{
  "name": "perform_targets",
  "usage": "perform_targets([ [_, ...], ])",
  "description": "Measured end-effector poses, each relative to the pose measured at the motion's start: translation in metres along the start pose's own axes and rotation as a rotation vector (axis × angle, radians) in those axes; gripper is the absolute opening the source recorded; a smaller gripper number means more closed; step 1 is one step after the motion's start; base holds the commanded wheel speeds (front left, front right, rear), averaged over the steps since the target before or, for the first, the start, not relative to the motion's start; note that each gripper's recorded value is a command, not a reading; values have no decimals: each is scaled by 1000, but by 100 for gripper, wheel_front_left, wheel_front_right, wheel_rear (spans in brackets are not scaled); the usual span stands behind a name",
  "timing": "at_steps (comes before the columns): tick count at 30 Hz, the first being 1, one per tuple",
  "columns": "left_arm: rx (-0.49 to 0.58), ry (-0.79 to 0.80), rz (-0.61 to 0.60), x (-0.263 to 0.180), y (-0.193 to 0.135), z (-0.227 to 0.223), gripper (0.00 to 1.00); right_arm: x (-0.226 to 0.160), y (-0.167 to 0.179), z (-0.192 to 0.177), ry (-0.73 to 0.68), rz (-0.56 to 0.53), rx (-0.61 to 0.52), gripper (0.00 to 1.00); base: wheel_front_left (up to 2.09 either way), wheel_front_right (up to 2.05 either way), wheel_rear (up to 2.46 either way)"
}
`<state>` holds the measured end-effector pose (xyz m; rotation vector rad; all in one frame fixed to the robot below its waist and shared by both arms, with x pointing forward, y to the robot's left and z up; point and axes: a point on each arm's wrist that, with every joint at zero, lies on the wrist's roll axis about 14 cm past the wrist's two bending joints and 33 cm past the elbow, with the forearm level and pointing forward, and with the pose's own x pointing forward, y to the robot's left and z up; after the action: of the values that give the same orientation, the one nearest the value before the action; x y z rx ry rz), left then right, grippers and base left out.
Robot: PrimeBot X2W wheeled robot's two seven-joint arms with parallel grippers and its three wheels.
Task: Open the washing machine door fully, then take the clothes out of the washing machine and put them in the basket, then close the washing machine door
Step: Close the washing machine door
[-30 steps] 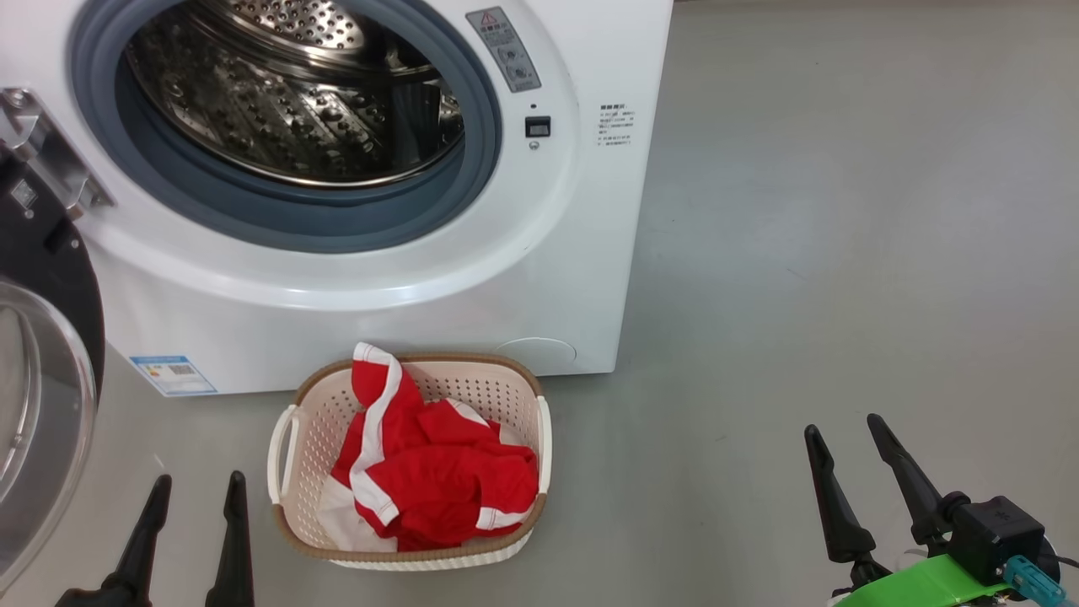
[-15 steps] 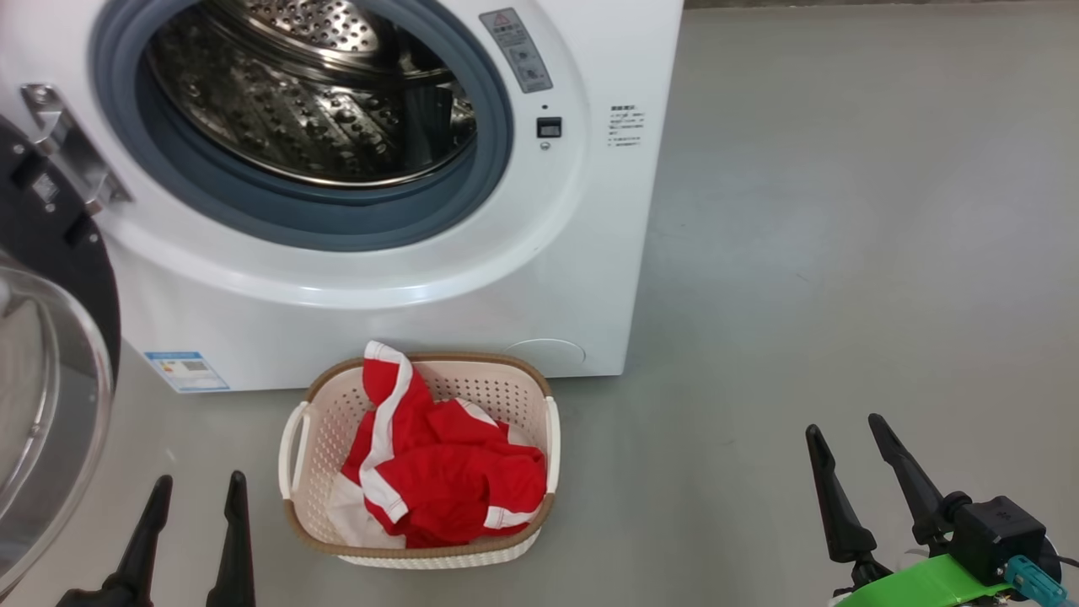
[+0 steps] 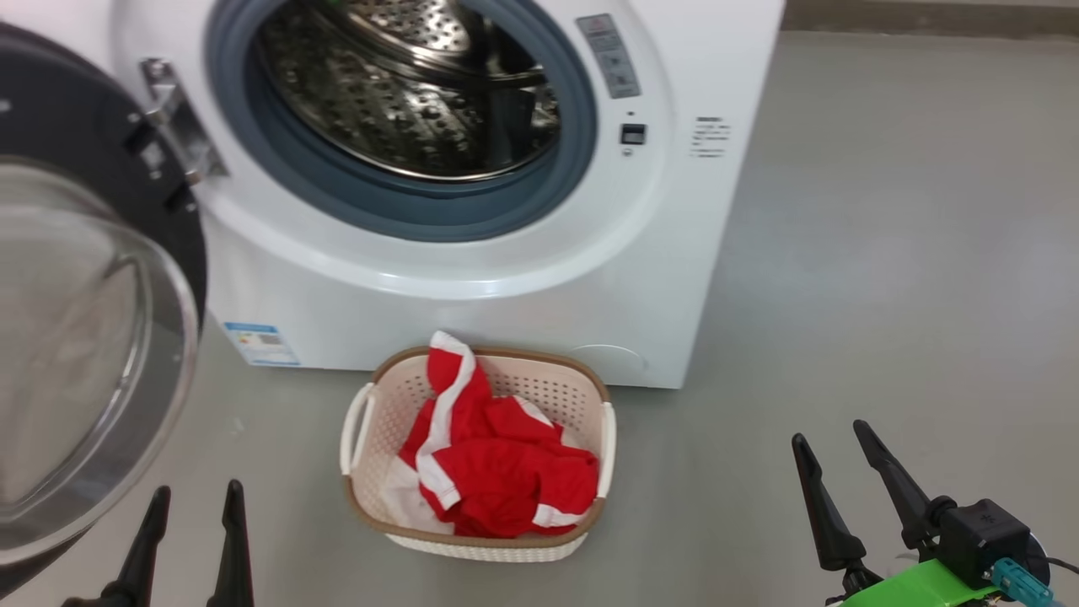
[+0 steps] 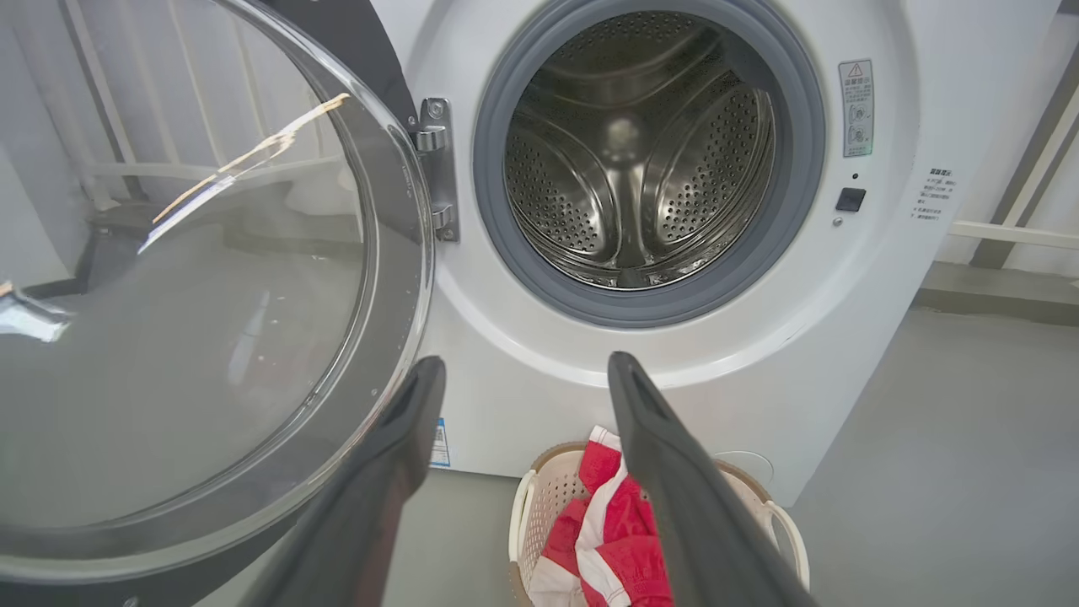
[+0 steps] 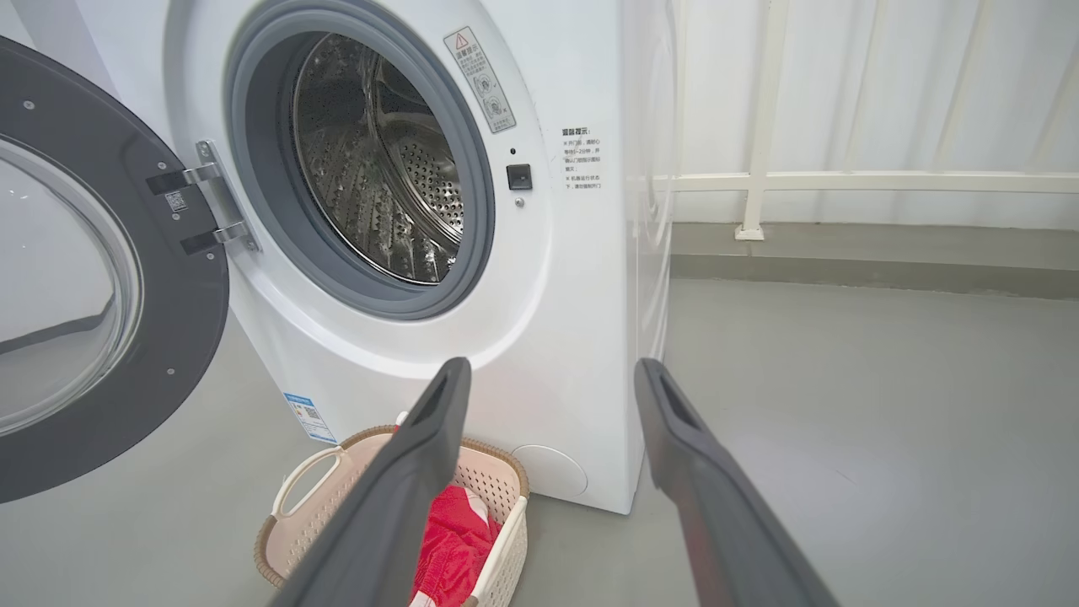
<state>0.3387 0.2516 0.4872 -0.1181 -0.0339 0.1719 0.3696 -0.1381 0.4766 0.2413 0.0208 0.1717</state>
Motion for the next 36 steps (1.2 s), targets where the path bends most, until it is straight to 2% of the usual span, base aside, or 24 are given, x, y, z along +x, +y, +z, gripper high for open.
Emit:
perform_targets([
  [7, 2, 8, 89, -24, 28, -1, 100, 13, 23, -7, 24, 89, -14, 100, 0, 0, 0],
  [22, -33, -12, 315, -84, 84, 4, 100, 32, 96, -24, 78, 324, -16, 100, 0, 0, 0],
  [36, -71, -28, 464, -133, 109, 4, 100, 36, 146, -33, 109, 479, -18, 100, 0, 0, 0],
])
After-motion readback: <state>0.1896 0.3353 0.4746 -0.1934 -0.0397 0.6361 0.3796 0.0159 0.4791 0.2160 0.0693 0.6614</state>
